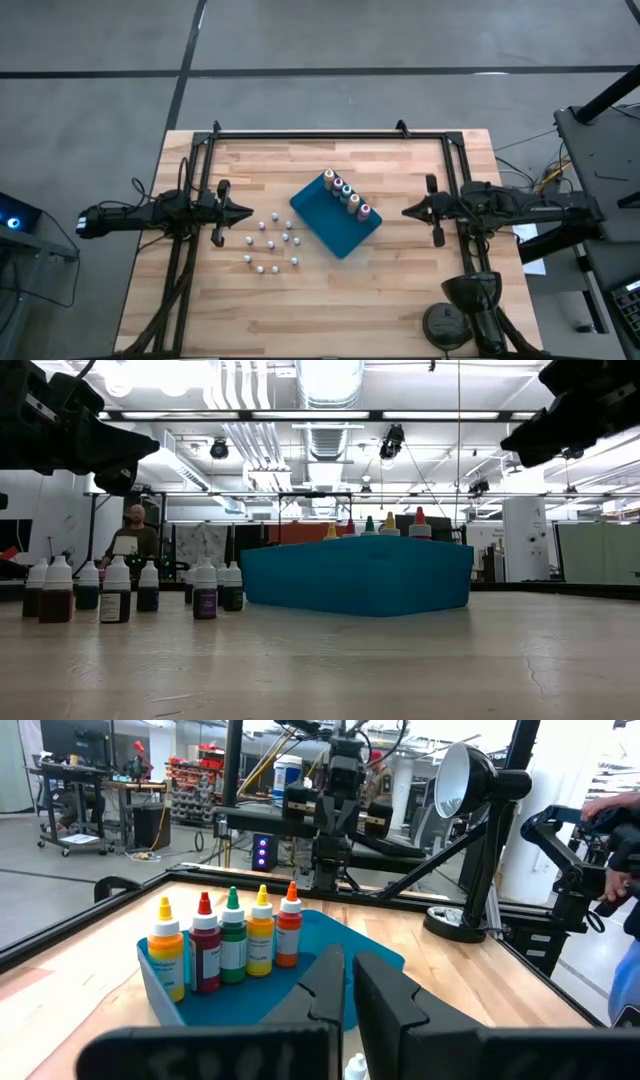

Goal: Pick & Place food coloring
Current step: Put the green food coloring bottle into the blue bin

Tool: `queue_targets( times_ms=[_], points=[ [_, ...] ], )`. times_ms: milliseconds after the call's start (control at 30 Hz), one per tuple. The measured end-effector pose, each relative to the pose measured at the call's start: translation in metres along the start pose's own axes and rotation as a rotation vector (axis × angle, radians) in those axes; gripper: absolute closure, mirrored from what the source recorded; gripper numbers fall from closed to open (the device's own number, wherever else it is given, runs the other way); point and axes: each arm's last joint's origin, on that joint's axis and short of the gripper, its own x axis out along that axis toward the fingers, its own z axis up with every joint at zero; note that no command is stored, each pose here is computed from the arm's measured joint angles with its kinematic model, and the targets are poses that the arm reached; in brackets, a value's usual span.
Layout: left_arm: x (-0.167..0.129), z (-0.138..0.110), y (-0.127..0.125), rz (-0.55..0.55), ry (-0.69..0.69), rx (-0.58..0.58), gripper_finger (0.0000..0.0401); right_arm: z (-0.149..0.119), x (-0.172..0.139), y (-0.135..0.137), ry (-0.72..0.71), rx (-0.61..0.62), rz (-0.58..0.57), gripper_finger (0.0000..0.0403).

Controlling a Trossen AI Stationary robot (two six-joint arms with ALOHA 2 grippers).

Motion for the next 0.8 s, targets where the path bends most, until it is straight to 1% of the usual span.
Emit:
queue_targets(
  times_ms=[133,233,333,467,600,800],
  points=[
    [0.000,0.000,0.000,0.000,0.000,0.000,0.0401,-0.011,-0.002,0.000,-0.011,0.001,0.000,0.0394],
    [0.000,0.000,0.000,0.000,0.000,0.000,0.0401,-0.010,-0.004,0.000,-0.057,-0.015,-0.001,0.0394],
    [0.000,0.000,0.000,0.000,0.000,0.000,0.0401,-0.011,-0.006,0.000,-0.073,-0.031,-0.002,0.0394],
    [0.000,0.000,0.000,0.000,0.000,0.000,0.0401,-0.017,-0.008,0.000,-0.088,-0.029,-0.002,0.0394],
    [0.000,0.000,0.000,0.000,0.000,0.000,0.0401,-0.025,-0.007,0.000,-0.090,0.005,-0.001,0.0394],
    [0.000,0.000,0.000,0.000,0.000,0.000,0.0401,-0.033,-0.008,0.000,-0.103,0.001,-0.001,0.0394]
  ],
)
